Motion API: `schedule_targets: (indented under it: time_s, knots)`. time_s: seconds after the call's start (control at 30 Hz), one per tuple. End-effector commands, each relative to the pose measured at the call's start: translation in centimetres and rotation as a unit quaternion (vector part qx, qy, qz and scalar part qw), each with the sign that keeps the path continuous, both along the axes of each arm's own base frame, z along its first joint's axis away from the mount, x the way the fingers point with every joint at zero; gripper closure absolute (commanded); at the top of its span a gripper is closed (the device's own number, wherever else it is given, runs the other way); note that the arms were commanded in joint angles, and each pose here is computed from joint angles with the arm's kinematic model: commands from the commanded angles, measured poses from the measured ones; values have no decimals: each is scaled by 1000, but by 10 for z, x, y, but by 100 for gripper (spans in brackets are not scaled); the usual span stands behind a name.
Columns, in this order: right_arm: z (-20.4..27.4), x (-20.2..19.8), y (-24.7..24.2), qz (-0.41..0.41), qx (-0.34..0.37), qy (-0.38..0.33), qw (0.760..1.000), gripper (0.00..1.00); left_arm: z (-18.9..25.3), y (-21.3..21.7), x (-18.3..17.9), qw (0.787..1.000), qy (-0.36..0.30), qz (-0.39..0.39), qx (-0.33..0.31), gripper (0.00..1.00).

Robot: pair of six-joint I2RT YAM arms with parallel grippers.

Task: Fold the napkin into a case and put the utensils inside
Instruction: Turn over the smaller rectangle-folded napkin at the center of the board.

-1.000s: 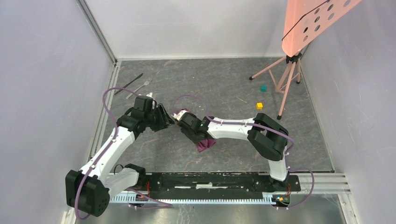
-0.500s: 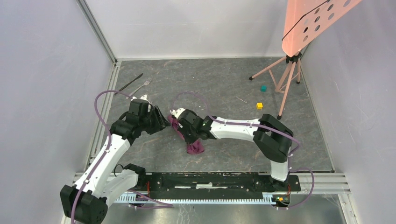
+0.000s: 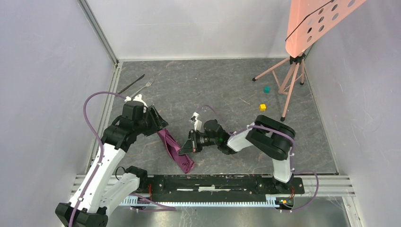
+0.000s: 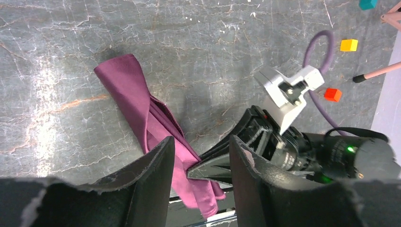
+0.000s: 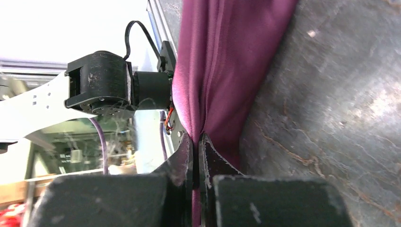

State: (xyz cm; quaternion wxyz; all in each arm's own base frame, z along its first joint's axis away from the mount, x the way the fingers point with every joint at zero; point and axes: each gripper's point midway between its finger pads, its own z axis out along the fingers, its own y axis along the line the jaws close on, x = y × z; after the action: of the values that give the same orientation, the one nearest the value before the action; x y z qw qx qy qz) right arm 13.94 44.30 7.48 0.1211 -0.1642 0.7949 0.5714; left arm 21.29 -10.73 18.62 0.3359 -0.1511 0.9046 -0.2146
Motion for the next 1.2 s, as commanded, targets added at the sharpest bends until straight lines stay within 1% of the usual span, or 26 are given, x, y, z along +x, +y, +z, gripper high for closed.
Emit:
schedule_targets:
  time_s: [0.0, 0.07, 0.2, 0.27, 0.3, 0.4, 0.43, 0.47, 0.5, 0.53, 0.57, 0.63, 0.7, 0.73, 0.8, 0.9, 1.0, 1.1, 1.17]
  knots:
    - [44, -6, 2, 26, 153, 30, 987, 100, 8, 2, 4, 1000, -9, -5, 13, 46]
    - [35, -2, -8, 17, 150, 34, 988, 100, 5, 2, 4, 1000, -5, -7, 14, 46]
    - [8, 11, -28, 4, 104, 14, 994, 100, -1, -5, 7, 1000, 4, -20, 5, 46]
    - [-4, 18, -38, 0, 80, 7, 997, 96, -7, -11, 9, 999, 13, -29, -3, 46]
    - [-10, 21, -43, 0, 68, 3, 998, 90, -11, -15, 10, 999, 18, -34, -10, 46]
    - [-27, 38, -65, -9, 21, -19, 1000, 77, -25, -29, 15, 997, 38, -56, -35, 46]
    - [-34, 45, -73, -6, -7, -46, 999, 73, -31, -32, 18, 997, 45, -58, -38, 46]
    - [-43, 56, -82, -3, -57, -79, 995, 65, -36, -33, 20, 996, 51, -58, -37, 46]
    - [-53, 64, -97, -6, -126, -105, 986, 57, -42, -33, 22, 996, 57, -57, -33, 46]
    - [-48, 74, -103, 2, -163, -154, 975, 47, -47, -34, 25, 996, 62, -58, -33, 46]
    - [-42, 79, -109, 9, -193, -185, 964, 44, -51, -37, 27, 995, 66, -60, -36, 46]
    - [-28, 85, -121, 5, -227, -226, 947, 41, -59, -44, 34, 994, 76, -65, -48, 46]
    - [-16, 82, -127, 6, -252, -257, 933, 41, -65, -49, 42, 993, 80, -66, -56, 47]
    - [-10, 74, -123, 15, -254, -269, 929, 42, -68, -50, 47, 993, 82, -63, -58, 47]
    - [-5, 51, -107, 45, -236, -272, 932, 45, -78, -54, 58, 992, 89, -62, -58, 47]
    - [-7, 21, -92, 68, -204, -259, 942, 56, -96, -53, 71, 991, 110, -58, -41, 49]
    - [-15, 12, -94, 60, -198, -257, 944, 60, -119, -44, 86, 992, 122, -39, -13, 49]
    - [-31, 5, -100, 55, -194, -248, 947, 62, -144, -38, 92, 987, 153, -36, 15, 50]
    - [-47, 4, -105, 55, -211, -240, 946, 63, -151, -38, 95, 987, 157, -38, 20, 50]
